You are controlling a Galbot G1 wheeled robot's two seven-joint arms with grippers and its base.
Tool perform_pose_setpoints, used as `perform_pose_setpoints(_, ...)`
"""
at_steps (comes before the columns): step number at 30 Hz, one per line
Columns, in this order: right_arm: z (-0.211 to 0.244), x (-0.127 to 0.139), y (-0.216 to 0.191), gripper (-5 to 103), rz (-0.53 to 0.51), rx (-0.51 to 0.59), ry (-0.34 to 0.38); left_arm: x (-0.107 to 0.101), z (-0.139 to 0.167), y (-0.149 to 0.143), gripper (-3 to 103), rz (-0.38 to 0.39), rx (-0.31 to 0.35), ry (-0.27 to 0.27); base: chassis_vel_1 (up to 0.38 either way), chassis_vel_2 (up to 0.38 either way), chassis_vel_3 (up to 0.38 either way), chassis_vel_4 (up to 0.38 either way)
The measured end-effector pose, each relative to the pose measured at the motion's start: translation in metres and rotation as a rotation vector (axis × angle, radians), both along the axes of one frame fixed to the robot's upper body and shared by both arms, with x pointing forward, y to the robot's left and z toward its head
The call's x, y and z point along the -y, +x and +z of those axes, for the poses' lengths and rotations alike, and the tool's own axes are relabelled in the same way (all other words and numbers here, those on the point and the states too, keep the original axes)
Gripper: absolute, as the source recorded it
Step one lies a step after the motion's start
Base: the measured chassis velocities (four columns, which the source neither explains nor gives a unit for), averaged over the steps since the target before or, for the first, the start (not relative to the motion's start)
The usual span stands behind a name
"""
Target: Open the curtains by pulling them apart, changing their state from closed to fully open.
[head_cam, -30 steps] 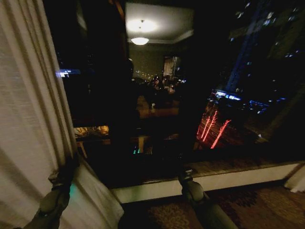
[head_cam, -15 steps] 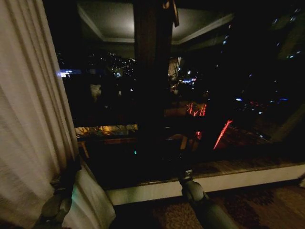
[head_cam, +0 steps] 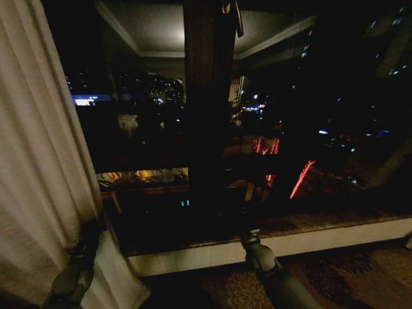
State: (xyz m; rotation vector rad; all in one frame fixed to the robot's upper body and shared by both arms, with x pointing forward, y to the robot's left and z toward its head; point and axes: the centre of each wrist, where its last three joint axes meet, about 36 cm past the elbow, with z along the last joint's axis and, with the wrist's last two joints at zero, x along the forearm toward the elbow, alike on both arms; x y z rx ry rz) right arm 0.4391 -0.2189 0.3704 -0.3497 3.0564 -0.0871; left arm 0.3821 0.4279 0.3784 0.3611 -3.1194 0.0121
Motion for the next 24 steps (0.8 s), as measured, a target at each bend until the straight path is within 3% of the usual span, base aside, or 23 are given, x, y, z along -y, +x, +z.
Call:
perform_pose_setpoints(14, 0.0, 0.0, 0.0, 100, 0.0, 0.0, 0.0, -0.001, 0.001, -0.007, 0, 0.001, 0.007, 0.007, 0.023, 0.019, -0.017, -0.03)
perform_pose_setpoints(24, 0.0, 0.0, 0.0, 100, 0.0, 0.0, 0.0, -0.002, 0.003, -0.011, 0, 0.007, 0.017, 0.009, 0.182, 0.197, -0.177, -0.188)
